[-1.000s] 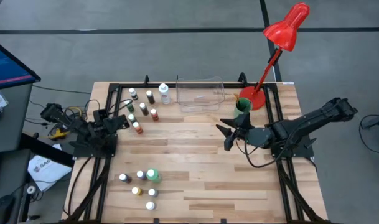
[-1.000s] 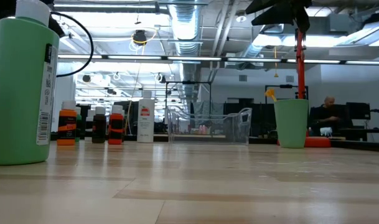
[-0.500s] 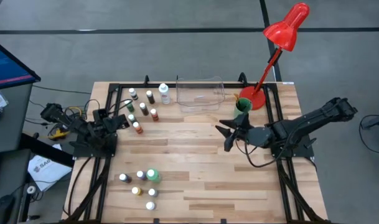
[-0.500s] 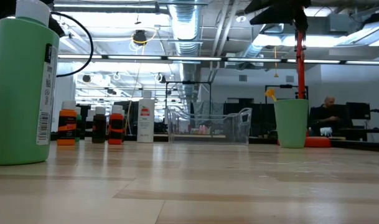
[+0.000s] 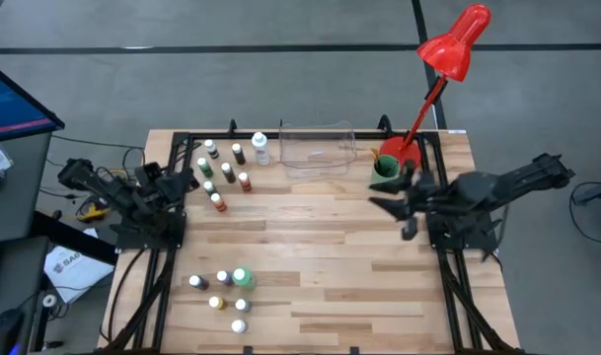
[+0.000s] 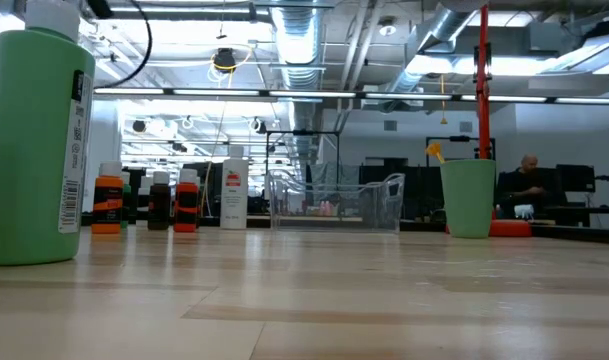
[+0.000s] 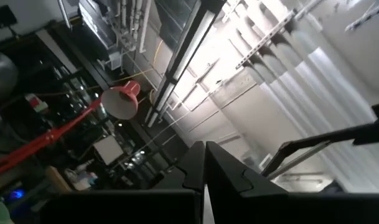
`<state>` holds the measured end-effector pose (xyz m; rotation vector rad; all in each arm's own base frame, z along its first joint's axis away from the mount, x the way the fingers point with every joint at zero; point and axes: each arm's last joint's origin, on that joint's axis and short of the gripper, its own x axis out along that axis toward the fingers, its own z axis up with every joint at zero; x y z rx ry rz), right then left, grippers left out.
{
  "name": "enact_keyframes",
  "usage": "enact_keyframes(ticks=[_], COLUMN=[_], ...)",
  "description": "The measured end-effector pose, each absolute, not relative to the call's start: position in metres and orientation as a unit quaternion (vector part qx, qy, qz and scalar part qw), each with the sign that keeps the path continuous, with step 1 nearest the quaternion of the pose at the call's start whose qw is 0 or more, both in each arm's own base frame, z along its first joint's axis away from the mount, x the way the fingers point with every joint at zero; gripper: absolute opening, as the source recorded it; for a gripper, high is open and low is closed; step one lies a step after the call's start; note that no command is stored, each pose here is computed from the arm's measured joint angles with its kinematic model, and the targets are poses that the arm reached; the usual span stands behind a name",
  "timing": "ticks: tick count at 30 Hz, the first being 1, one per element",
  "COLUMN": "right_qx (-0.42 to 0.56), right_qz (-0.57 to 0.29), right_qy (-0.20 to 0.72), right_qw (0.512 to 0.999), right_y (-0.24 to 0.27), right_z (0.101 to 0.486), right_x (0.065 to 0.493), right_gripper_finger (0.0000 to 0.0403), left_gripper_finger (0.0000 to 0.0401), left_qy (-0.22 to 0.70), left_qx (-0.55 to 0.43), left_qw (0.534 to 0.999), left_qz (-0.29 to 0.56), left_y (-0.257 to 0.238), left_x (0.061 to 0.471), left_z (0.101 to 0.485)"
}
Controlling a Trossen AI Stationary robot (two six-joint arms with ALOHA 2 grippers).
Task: Pick & Place Paint Supplies
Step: Put the large green paint bottle into the transparent bin
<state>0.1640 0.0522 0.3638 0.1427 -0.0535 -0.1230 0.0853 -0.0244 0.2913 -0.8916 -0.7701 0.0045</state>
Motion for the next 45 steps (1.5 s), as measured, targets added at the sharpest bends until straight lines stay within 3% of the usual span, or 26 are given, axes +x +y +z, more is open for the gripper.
enact_keyframes(ticks=[12, 17, 27, 35, 45], right_qx=[0.106, 0.133, 0.127, 0.087, 0.076], right_qz=[-0.02, -0.008, 0.041, 0.059, 0.056], right_qy=[-0.111, -0.139, -0.204, -0.141, -0.105], right_qw=[0.988, 0.981, 0.97, 0.984, 0.99], right_y=[0.024, 0.017, 0.008, 0.015, 0.015], right_z=[0.343, 0.329, 0.299, 0.279, 0.273], right_x=[0.092, 0.073, 0.043, 0.056, 0.057], right_gripper_finger=[0.0102, 0.0093, 0.0059, 0.0011, 0.0018], left_gripper_finger=[0.0002, 0.0002, 0.0002, 0.0023, 0.0032], left_qy=[-0.28, -0.232, -0.094, 0.053, 0.03], left_qx=[-0.353, -0.318, -0.249, -0.283, -0.23], left_qw=[0.892, 0.919, 0.962, 0.957, 0.973], left_qz=[0.031, 0.0, -0.056, -0.034, 0.004], left_y=[-0.054, -0.068, -0.088, -0.087, -0.081], left_x=[0.142, 0.163, 0.193, 0.19, 0.192], left_z=[0.343, 0.355, 0.336, 0.308, 0.311])
